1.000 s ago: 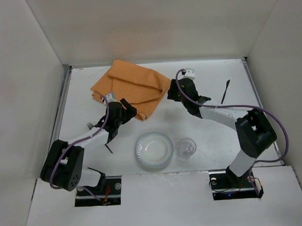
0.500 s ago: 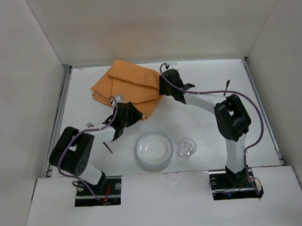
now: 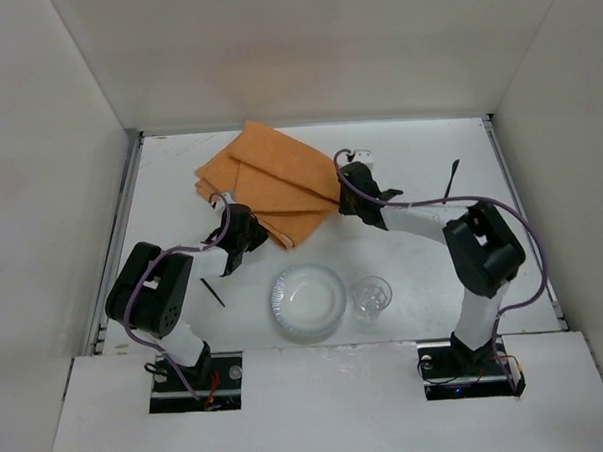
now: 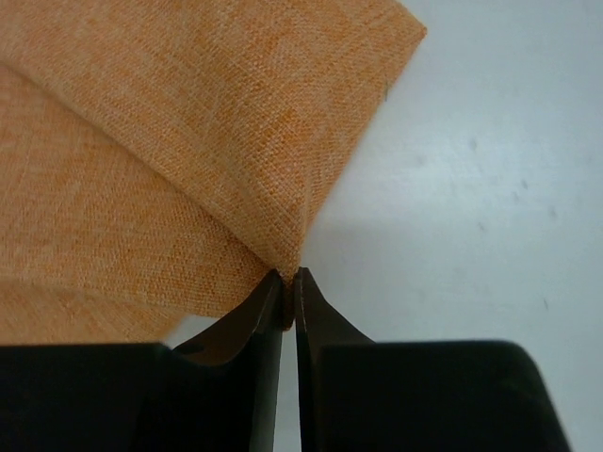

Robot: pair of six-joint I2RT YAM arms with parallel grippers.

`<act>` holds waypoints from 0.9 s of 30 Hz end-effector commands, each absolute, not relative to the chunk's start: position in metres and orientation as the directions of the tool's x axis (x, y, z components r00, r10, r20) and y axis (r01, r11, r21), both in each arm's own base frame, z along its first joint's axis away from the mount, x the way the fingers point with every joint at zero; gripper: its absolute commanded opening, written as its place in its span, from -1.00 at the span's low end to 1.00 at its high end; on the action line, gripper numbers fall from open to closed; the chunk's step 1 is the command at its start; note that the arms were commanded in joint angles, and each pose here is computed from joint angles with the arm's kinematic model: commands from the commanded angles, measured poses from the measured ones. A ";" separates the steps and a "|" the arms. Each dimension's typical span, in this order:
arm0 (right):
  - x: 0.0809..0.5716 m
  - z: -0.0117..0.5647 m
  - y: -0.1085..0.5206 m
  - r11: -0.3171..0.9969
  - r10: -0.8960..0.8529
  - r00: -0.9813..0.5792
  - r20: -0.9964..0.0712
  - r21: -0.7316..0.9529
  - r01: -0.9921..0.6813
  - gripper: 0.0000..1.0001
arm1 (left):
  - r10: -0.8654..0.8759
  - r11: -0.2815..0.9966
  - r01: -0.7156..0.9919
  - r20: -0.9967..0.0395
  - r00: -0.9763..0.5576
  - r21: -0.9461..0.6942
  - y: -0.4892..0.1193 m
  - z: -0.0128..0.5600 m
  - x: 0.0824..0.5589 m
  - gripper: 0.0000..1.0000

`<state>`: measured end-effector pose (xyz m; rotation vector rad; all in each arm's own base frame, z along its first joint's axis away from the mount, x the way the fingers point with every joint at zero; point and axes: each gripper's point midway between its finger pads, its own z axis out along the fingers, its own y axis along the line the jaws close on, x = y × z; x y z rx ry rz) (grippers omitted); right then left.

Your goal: Set the dinner table for one person

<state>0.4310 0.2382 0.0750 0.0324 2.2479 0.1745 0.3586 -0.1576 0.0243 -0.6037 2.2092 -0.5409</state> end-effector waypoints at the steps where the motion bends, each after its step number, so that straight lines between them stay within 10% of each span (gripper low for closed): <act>1: 0.399 0.105 0.236 0.972 0.177 -0.581 -0.794 0.234 -0.022 -0.73 | -0.594 0.799 -0.309 -0.600 -0.536 -0.515 -0.129 0.020 0.361 -0.83; 5: 0.359 0.104 0.246 0.966 0.155 -0.600 -0.785 0.248 -0.075 -0.61 | -0.622 0.783 -0.370 -0.595 -0.509 -0.501 -0.105 0.017 0.357 -0.83; 9: 0.351 0.111 0.251 0.970 0.114 -0.582 -0.805 0.215 -0.108 -0.04 | -0.628 0.778 -0.356 -0.605 -0.490 -0.518 -0.105 0.030 0.355 -0.73; 14: 0.354 0.135 0.246 0.987 0.024 -0.509 -0.860 0.101 -0.124 0.33 | -0.582 0.810 -0.290 -0.634 -0.509 -0.510 -0.117 0.050 0.341 -0.29; 19: 0.352 0.132 0.238 0.992 -0.076 -0.498 -0.864 -0.016 -0.124 0.50 | -0.488 0.864 -0.228 -0.641 -0.592 -0.448 -0.135 0.048 0.322 0.10; 27: 0.360 0.123 0.246 0.972 -0.223 -0.515 -0.828 -0.146 -0.186 0.55 | -0.424 0.883 -0.177 -0.574 -0.701 -0.435 -0.168 0.023 0.306 0.17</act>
